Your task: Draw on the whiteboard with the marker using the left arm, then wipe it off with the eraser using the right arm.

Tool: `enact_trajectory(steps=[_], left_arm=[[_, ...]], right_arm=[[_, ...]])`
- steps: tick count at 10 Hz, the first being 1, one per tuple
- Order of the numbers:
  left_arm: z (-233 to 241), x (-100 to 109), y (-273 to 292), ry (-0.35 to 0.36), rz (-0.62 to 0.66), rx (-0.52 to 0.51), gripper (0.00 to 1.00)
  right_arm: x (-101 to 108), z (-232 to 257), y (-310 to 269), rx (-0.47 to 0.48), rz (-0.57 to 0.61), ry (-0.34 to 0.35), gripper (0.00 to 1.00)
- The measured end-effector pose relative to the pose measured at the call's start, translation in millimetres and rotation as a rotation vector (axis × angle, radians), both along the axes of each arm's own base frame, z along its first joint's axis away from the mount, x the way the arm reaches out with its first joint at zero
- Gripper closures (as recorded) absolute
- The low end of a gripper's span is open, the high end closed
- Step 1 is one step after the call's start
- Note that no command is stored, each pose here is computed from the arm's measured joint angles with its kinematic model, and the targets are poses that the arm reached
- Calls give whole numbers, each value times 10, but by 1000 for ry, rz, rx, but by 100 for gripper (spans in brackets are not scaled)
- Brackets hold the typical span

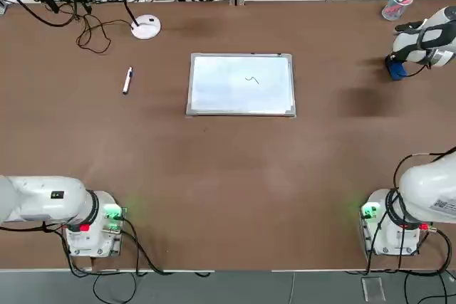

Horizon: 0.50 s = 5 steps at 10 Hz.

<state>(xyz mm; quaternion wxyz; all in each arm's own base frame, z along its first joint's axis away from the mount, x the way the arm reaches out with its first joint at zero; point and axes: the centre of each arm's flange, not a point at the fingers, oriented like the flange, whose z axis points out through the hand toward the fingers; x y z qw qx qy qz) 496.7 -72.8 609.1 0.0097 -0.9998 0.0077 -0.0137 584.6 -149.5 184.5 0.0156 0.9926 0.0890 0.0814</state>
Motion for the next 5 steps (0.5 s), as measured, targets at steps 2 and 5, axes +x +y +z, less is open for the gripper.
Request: enact_trajectory(steps=[2, 5], left_arm=[[8, 1, -1, -2, 0, 0, 0], [26, 3, -2, -6, 0, -1, 0]], right_arm=[[99, 103, 160, 18, -30, 26, 44], [340, 499, 653, 47, -71, 85, 44]])
